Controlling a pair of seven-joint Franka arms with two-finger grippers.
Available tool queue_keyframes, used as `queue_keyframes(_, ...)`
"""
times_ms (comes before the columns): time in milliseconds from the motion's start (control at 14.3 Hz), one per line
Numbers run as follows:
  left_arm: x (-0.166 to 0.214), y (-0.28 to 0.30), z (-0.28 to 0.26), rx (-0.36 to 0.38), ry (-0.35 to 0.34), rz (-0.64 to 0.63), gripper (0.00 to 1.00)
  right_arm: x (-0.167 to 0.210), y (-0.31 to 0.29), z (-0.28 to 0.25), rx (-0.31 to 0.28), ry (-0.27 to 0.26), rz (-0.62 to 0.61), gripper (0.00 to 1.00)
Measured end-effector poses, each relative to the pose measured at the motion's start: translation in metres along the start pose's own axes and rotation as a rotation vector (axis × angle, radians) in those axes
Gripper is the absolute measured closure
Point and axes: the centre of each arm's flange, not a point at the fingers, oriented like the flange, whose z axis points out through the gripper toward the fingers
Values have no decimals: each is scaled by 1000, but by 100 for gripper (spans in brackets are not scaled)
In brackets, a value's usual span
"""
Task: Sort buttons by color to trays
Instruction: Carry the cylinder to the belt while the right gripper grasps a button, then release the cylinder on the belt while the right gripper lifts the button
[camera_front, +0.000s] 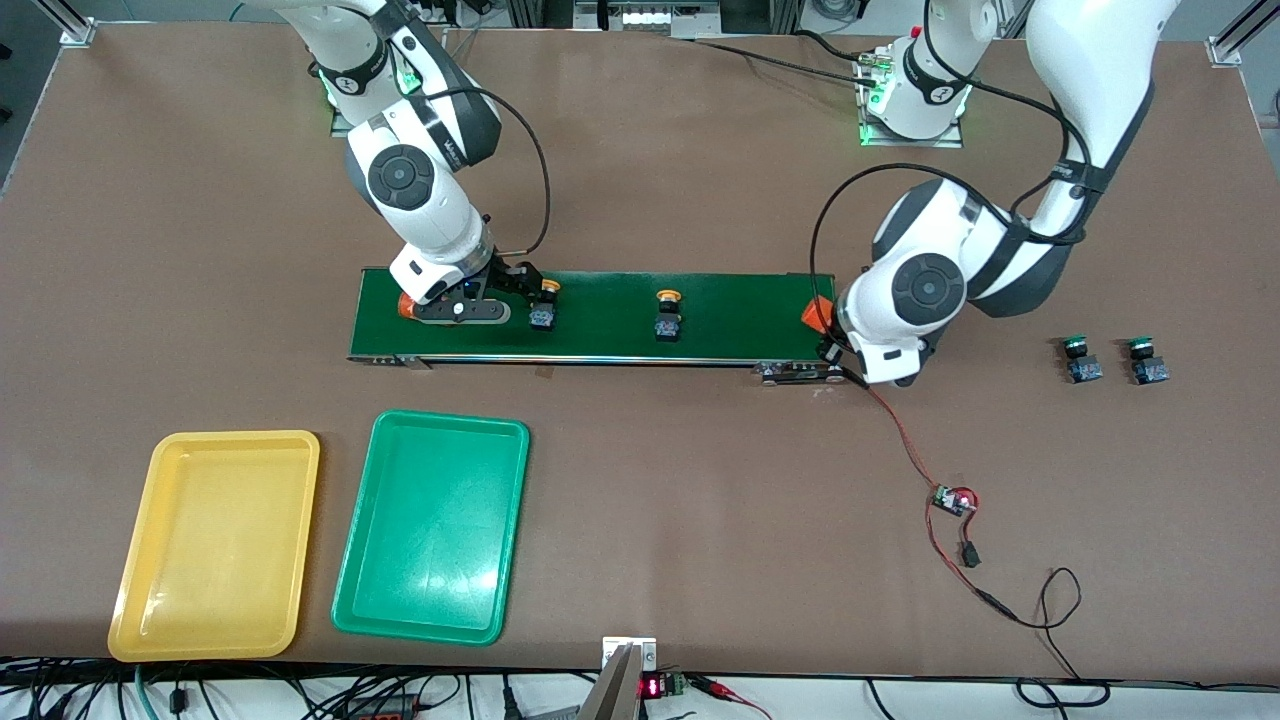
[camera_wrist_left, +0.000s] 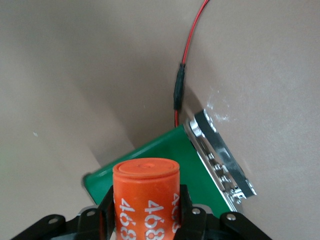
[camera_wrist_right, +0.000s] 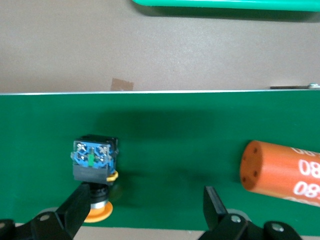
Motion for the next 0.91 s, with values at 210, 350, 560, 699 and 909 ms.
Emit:
queue_keyframes(210, -20, 5, 8, -32, -5, -87, 49, 2, -5, 3, -2, 1, 3, 0)
queue_keyframes(350, -32, 9, 16, -49, -14, -132, 49, 3, -4, 5, -4, -2, 5, 0)
queue_keyframes(560, -40, 14, 30, -56, -32, -165, 49, 4, -2, 9, -7, -7, 10, 0)
queue_keyframes(699, -41, 15, 36, -50, -40, -177, 49, 4, -2, 14, -8, -12, 9, 0)
queue_keyframes(909, -41, 15, 42, -47, -45, -194, 49, 4, -3, 28, -15, -15, 8, 0)
